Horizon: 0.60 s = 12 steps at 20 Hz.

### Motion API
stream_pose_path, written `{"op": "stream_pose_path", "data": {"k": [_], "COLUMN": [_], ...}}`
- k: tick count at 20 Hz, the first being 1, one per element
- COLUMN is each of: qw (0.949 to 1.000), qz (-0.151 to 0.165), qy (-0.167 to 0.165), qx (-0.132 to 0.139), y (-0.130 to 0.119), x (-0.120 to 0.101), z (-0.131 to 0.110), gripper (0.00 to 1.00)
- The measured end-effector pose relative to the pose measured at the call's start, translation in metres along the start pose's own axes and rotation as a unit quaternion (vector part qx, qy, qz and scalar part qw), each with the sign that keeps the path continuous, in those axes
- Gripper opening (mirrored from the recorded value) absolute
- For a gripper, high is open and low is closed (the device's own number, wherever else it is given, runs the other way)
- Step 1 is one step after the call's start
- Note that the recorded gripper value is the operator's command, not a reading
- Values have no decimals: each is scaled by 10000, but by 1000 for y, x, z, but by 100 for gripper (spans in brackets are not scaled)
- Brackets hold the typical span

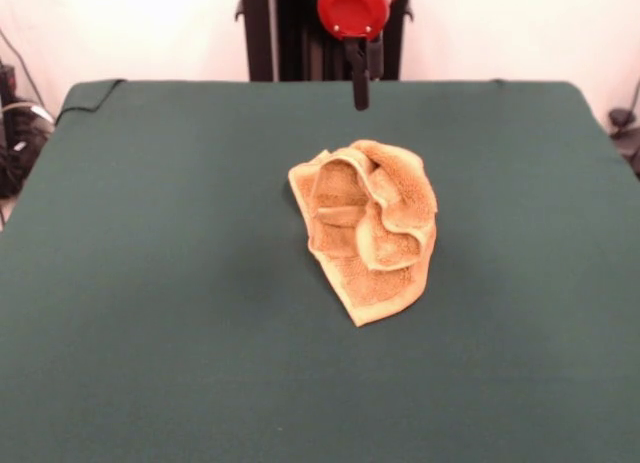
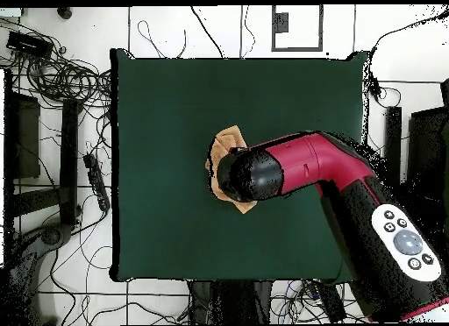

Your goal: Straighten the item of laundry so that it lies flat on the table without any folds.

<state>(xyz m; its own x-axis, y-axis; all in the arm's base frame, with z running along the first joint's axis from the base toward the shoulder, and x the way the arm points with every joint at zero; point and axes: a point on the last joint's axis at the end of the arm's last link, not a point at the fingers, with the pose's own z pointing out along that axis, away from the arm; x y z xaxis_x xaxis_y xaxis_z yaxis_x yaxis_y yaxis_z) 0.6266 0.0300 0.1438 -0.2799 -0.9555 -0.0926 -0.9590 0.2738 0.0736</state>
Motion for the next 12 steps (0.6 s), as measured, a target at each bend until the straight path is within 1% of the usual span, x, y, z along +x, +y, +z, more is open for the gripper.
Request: {"op": "stream_pose_path", "data": {"k": [2, 4, 9, 12], "qw": [10000, 10000, 9999, 9999], "qz": [2, 14, 78, 75], "qy": [-11, -36, -55, -62], "qx": [19, 78, 70, 42], "y": [-1, -6, -10, -9], "x": [2, 10, 28, 33], "z": [-1, -3, 3, 9], "gripper": [100, 100, 100, 100]}}
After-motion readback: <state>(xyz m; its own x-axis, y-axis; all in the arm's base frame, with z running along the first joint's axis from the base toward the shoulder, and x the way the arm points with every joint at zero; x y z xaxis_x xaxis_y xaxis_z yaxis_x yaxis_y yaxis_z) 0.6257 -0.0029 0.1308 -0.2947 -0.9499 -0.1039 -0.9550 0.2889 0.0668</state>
